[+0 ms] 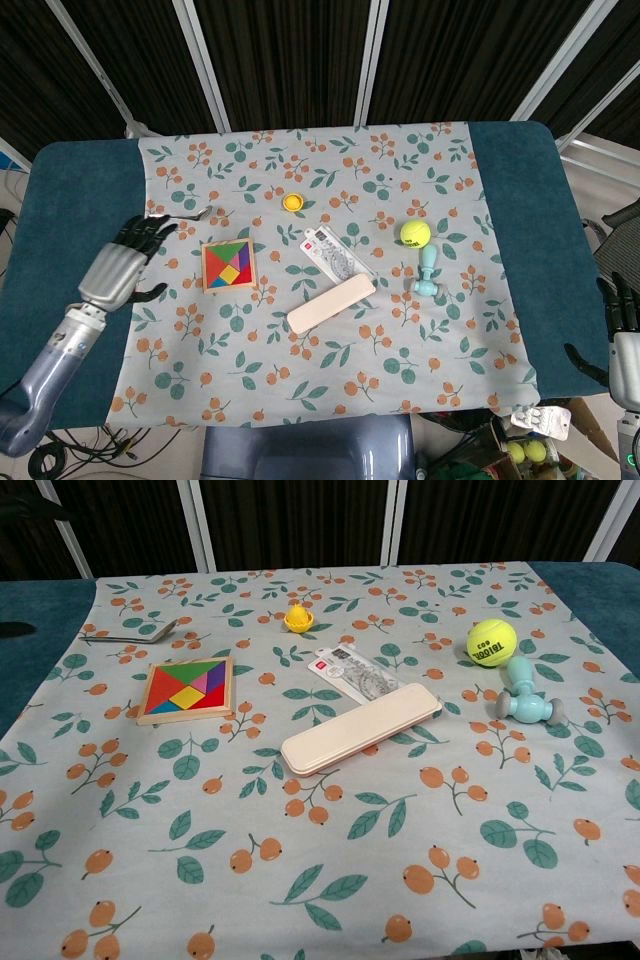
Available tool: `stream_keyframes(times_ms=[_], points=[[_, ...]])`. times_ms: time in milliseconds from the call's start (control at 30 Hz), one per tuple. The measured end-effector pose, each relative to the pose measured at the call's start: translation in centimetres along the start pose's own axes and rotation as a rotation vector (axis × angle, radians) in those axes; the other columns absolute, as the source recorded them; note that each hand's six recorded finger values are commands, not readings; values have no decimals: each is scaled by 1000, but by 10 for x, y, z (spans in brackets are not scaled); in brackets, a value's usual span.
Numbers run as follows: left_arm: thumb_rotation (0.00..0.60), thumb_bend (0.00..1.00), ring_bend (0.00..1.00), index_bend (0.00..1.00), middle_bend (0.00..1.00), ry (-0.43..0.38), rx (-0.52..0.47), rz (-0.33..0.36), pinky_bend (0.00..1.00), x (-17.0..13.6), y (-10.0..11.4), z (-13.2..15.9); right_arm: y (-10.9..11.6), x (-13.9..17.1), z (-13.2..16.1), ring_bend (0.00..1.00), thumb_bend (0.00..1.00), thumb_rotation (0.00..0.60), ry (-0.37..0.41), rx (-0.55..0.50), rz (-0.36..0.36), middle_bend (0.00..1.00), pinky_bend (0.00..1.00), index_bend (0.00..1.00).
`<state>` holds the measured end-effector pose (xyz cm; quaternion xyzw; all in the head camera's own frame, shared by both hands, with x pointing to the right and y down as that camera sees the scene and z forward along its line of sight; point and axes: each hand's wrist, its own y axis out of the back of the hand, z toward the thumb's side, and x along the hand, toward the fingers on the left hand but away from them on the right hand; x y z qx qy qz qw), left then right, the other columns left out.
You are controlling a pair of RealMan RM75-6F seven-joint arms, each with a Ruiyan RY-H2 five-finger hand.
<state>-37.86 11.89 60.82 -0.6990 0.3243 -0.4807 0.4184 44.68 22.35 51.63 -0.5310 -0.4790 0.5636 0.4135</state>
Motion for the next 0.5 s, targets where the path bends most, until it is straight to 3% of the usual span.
stream_keyframes(times_ms=[100, 300, 500], points=[[600, 194, 0, 3, 0, 102, -6, 55, 0, -44, 9, -18, -1, 0, 3, 80, 79, 600, 29, 7, 7, 0, 235, 0], [600, 189, 0, 1, 0, 266, -22, 54, 0, -116, 6, -39, -9, 1, 6, 76, 79, 600, 90, 48, 76, 0, 235, 0], [600, 189, 0, 0, 0, 305, -60, 65, 0, -136, 0, -47, -12, -2, 6, 76, 78, 600, 126, 56, 122, 0, 235, 0]])
